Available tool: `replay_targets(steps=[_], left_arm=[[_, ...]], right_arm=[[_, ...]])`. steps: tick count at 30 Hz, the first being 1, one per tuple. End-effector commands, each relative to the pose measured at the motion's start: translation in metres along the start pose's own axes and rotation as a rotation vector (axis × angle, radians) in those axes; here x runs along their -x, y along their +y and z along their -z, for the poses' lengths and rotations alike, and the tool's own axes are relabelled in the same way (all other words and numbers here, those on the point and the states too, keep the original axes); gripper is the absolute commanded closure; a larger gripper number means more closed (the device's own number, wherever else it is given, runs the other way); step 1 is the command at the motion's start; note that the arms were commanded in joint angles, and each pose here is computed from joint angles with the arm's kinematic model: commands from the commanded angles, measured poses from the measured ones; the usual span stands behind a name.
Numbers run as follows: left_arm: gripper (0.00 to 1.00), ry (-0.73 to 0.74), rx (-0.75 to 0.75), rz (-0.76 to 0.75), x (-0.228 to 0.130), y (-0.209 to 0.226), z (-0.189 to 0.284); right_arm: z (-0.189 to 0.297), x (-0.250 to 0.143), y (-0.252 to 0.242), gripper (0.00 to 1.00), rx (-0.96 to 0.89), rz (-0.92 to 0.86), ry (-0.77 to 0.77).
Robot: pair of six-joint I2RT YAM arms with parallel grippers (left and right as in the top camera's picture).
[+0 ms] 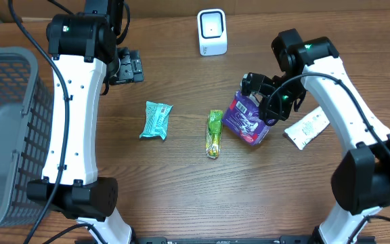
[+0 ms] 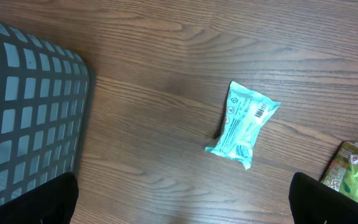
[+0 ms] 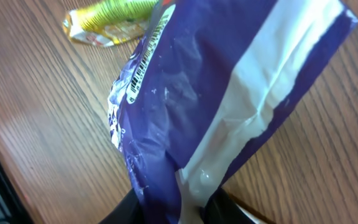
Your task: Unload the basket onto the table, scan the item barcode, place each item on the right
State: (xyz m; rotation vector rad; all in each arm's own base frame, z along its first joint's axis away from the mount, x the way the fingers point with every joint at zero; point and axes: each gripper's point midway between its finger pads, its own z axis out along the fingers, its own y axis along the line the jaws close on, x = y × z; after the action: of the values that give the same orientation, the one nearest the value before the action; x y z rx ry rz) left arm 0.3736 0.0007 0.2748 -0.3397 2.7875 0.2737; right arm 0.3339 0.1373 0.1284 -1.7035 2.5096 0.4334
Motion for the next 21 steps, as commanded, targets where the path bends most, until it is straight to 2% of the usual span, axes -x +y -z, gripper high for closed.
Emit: replay_targets(steps=[1,2,4,5,6,10,14,18,21], left_arm=[[0.01,0.007,0.016,0.014,0.001,0.001,-0.004],[0.0,0.007,0.016,0.014,0.001,0.001,-0.004],[0.01,0.007,0.016,0.014,0.001,0.001,-0.004],[0.01,0.007,0.016,0.014,0.001,0.001,-0.004],[0.0,0.007,0.016,0.014,0.001,0.001,-0.004],[0.01,0.007,0.016,0.014,0.001,0.001,-0.004],[0.0,0.007,0.016,0.014,0.001,0.001,-0.004],[0.0,0.007,0.016,0.014,0.001,0.001,-0.004],[0.01,0.007,0.016,0.014,0.001,0.001,-0.004]], right_arm=[[-0.016,0.003,-0.016,0.73,0.01,0.066,-0.014],[-0.02,0.005,-0.021,0.8,0.002,0.068,-0.021],[-0.027,0.012,-0.032,0.57,-0.022,0.034,-0.045],[-0.03,0.021,-0.043,0.49,-0.052,-0.039,-0.083],[-0.028,0.03,-0.054,0.0,-0.088,-0.132,-0.127],[-0.011,0.045,-0.076,0.0,-0.16,-0.369,-0.214],[0.026,0.046,-0.091,0.0,-0.179,-0.627,-0.28],[0.063,0.044,-0.091,0.0,-0.106,-0.872,-0.365],[0.063,0.026,-0.095,0.0,-0.036,-1.09,-0.372]])
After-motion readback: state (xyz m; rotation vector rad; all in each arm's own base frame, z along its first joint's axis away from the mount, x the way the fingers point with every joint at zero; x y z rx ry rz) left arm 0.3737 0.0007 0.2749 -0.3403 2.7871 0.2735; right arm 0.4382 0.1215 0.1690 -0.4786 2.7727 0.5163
